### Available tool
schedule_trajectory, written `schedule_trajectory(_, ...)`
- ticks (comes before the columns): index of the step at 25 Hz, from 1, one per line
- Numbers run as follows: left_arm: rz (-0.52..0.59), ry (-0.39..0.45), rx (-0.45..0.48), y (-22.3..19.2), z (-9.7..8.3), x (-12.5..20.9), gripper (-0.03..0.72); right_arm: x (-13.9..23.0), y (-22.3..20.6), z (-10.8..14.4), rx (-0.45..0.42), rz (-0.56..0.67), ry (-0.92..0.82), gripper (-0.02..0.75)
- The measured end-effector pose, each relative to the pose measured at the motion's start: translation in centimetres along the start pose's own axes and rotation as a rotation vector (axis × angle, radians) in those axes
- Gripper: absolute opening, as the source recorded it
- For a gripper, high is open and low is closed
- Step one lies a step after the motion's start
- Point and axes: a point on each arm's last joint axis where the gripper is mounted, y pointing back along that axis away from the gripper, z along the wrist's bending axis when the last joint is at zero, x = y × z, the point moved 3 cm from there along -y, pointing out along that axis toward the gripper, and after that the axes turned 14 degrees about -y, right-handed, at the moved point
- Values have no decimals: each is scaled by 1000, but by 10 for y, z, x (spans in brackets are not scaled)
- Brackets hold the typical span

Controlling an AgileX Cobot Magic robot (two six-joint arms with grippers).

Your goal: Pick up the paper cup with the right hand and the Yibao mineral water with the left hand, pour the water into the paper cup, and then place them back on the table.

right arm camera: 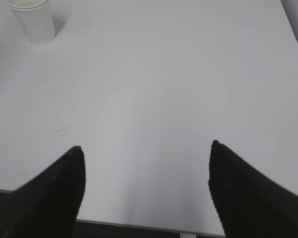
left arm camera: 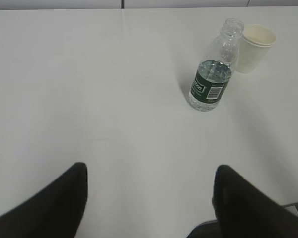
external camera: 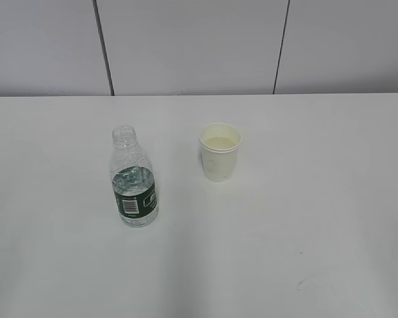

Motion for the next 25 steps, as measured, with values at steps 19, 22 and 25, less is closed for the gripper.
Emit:
schedule_trajectory(19, 0, 0, 0, 0, 0, 0, 489, 0, 0, 0, -14, 3, 8, 573)
schedule_trajectory(22, 0, 0, 0, 0, 0, 0, 489, 0, 0, 0, -14, 3, 8, 573)
schedule_trajectory(25, 0, 0, 0, 0, 0, 0, 489, 0, 0, 0, -14, 3, 8, 573)
